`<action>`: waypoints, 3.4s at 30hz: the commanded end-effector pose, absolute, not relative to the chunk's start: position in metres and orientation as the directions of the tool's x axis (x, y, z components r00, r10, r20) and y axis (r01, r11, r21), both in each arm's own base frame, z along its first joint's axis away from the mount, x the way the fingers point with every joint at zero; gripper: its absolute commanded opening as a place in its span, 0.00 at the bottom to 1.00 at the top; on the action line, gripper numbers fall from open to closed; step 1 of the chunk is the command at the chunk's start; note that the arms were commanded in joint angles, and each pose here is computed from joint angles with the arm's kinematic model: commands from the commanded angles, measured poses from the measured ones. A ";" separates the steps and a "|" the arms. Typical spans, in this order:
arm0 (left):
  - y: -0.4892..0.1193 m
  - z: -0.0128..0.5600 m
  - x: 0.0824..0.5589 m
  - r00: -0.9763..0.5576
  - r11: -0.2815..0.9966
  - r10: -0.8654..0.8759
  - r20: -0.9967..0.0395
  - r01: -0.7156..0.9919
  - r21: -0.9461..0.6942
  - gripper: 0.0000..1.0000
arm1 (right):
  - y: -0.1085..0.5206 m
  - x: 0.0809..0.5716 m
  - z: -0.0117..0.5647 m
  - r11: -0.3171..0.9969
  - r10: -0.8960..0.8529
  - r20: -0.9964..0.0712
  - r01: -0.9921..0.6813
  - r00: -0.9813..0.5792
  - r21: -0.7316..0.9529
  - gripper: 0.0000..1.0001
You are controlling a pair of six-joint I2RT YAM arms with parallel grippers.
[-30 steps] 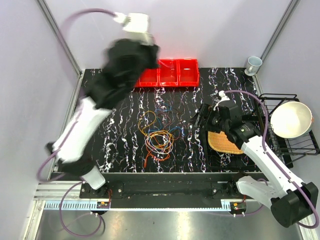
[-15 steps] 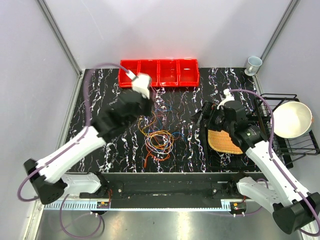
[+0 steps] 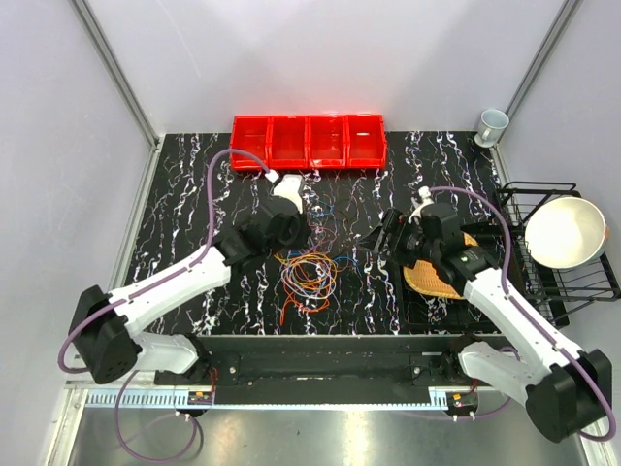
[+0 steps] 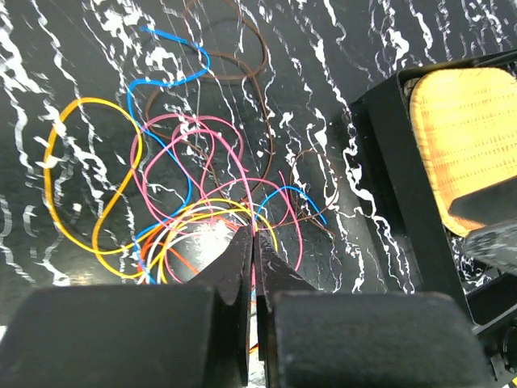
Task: Untangle the cables
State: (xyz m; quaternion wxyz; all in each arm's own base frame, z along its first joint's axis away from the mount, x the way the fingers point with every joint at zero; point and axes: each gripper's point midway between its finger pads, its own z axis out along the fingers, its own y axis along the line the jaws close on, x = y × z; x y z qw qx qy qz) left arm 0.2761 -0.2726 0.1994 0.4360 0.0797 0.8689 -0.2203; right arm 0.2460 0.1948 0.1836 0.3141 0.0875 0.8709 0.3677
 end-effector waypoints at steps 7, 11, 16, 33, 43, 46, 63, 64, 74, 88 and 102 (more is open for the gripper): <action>-0.276 0.118 0.277 -0.697 0.897 -0.146 -0.702 0.206 -0.392 0.00 | 0.227 0.260 0.158 0.619 0.427 -0.338 -0.001 -0.839 0.785 0.91; -0.272 0.091 0.275 -0.728 0.906 -0.146 -0.670 0.174 -0.386 0.00 | 0.242 0.265 0.149 0.596 0.421 -0.291 0.020 -0.859 0.802 0.89; -0.268 0.072 0.272 -0.745 0.915 -0.143 -0.651 0.150 -0.374 0.00 | 0.260 0.275 0.131 0.606 0.399 -0.268 0.034 -0.877 0.794 0.85; -0.260 0.047 0.269 -0.768 0.924 -0.142 -0.625 0.123 -0.361 0.00 | 0.287 0.325 0.072 0.737 0.273 -0.306 -0.005 -0.912 0.675 0.71; -0.262 0.045 0.272 -0.762 0.898 -0.219 -0.609 0.086 -0.431 0.00 | 0.308 0.324 0.059 0.719 0.226 -0.264 -0.022 -0.938 0.695 0.68; -0.266 0.034 0.267 -0.777 0.880 -0.254 -0.576 0.062 -0.472 0.00 | 0.315 0.325 0.064 0.696 0.220 -0.258 -0.034 -0.941 0.717 0.68; -0.263 0.011 0.267 -0.799 0.896 -0.247 -0.548 0.026 -0.443 0.00 | 0.339 0.333 0.078 0.653 0.205 -0.262 -0.068 -0.943 0.754 0.67; -0.263 0.011 0.267 -0.799 0.896 -0.248 -0.548 0.026 -0.443 0.00 | 0.335 0.328 0.077 0.665 0.201 -0.247 -0.053 -0.948 0.745 0.67; -0.263 0.008 0.269 -0.799 0.895 -0.250 -0.548 0.025 -0.445 0.00 | 0.340 0.325 0.062 0.666 0.195 -0.210 -0.028 -0.958 0.746 0.66; -0.261 0.005 0.270 -0.800 0.896 -0.251 -0.544 0.020 -0.443 0.00 | 0.353 0.341 0.052 0.663 0.210 -0.229 -0.033 -0.951 0.748 0.59; -0.261 0.007 0.271 -0.799 0.899 -0.248 -0.548 0.022 -0.438 0.00 | 0.357 0.334 0.034 0.673 0.195 -0.206 -0.022 -0.959 0.739 0.27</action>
